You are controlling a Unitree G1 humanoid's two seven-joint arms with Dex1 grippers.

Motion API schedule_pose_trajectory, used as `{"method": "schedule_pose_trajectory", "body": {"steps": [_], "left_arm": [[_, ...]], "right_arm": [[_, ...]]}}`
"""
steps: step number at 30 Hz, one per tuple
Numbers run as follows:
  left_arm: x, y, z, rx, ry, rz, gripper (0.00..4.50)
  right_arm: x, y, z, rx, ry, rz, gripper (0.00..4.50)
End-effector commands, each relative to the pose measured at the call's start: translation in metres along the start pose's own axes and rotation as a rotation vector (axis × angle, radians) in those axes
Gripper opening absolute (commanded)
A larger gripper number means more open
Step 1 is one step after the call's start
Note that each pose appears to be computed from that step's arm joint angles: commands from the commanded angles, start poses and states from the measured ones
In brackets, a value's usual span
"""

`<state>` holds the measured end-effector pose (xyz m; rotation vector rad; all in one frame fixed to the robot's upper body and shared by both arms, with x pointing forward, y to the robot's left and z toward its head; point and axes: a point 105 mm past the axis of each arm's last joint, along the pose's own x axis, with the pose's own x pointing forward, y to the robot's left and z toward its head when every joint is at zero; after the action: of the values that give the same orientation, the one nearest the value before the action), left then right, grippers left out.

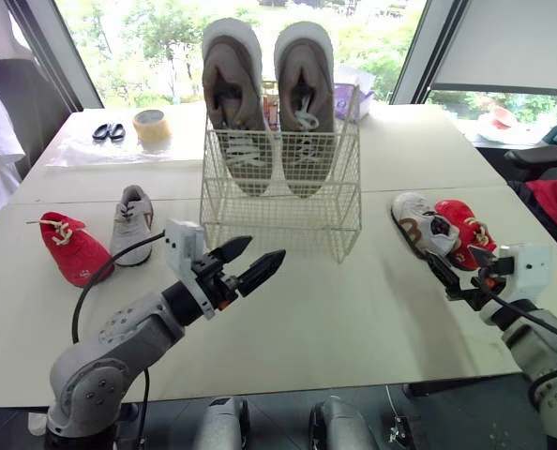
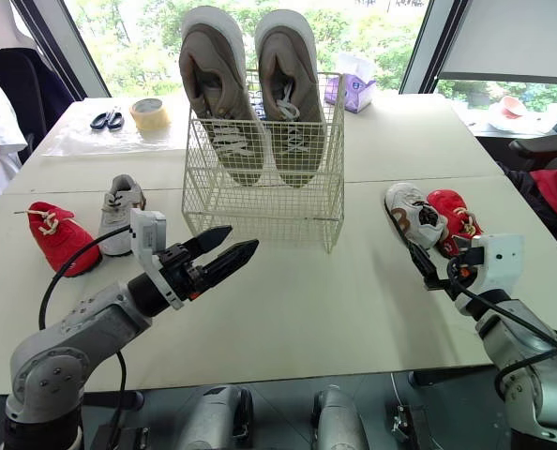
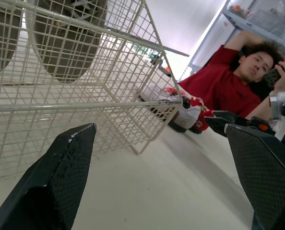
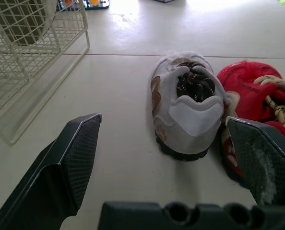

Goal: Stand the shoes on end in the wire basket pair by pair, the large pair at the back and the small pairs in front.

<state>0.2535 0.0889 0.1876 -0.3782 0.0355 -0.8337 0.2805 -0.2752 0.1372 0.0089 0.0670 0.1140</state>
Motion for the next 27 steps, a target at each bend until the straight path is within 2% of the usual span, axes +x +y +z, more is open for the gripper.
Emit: {"method": "schedule_pose_trajectory", "body": {"steps": [1,7,21,24,27], "left_arm": [[0.000,-0.017,0.000,0.011,-0.006,-0.069,4.41],[-0.004,-0.035,-0.009,0.009,0.037,-0.153,4.41],[0.001,-0.038,-0.007,0.027,0.037,-0.177,4.41],[-0.002,-0.039,-0.005,0.025,0.040,-0.184,4.50],[-0.008,-0.043,-0.001,-0.014,0.046,-0.223,4.50]], "right_arm": [[0.004,0.000,0.003,-0.003,-0.031,-0.008,4.50],[0.018,-0.005,-0.007,0.020,-0.016,-0.024,4.50],[0.069,-0.017,-0.016,0.047,-0.037,-0.069,4.50],[0.074,-0.017,-0.022,0.040,-0.027,-0.093,3.60],[0.076,-0.011,-0.027,0.026,-0.017,-0.080,2.13]]}}
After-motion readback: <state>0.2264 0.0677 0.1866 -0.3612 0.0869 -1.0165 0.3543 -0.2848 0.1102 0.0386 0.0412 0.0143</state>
